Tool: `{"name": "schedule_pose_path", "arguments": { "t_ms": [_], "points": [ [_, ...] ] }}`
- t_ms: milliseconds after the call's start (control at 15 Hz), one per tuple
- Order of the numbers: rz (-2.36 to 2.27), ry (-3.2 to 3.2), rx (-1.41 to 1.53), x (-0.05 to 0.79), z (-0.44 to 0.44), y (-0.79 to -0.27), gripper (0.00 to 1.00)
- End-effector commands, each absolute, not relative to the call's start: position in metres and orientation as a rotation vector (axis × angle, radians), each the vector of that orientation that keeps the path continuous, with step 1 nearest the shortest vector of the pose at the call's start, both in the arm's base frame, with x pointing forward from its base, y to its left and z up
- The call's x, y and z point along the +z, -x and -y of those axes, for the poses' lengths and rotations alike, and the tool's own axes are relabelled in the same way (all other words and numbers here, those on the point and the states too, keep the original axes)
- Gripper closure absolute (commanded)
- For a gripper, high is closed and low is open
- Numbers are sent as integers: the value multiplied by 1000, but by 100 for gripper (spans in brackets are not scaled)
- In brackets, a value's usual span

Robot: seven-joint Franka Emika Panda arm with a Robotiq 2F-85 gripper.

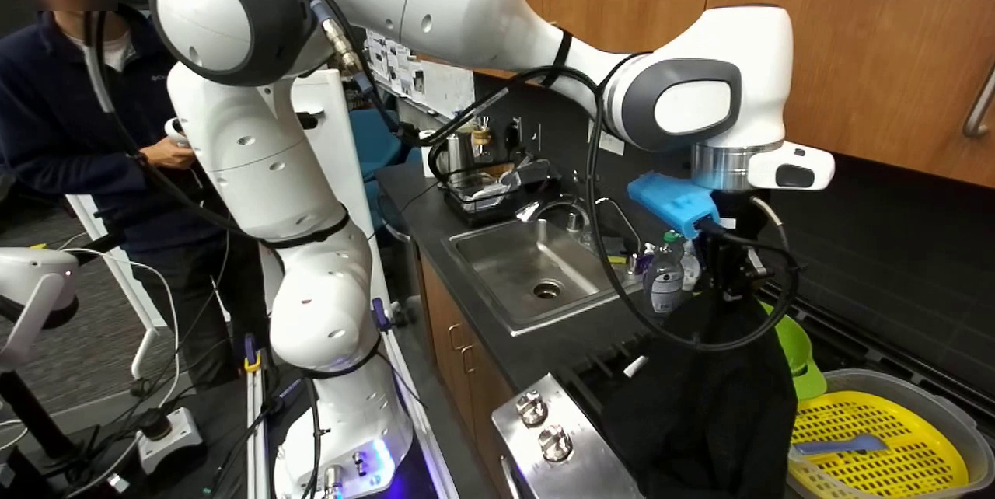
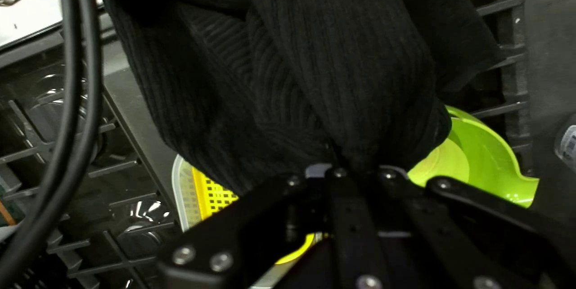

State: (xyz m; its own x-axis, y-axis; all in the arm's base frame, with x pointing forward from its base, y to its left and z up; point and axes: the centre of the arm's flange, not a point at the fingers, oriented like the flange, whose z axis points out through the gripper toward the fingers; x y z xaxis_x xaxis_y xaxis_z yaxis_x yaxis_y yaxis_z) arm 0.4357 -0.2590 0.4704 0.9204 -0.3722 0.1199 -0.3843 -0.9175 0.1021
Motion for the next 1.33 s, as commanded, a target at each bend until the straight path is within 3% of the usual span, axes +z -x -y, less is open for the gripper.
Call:
{"name": "schedule_pose_path", "arguments": {
  "t_ms": [0,800,867,933,1267],
  "points": [
    [499,-2967,138,480,229,-423,98],
    [242,-2932,149,490,172,-413,98],
    [227,-2930,145,490,169,-413,89],
    [219,-2929,132,490,167,-413,67],
    [212,-2929,102,488,166,-416,38]
  ]
}}
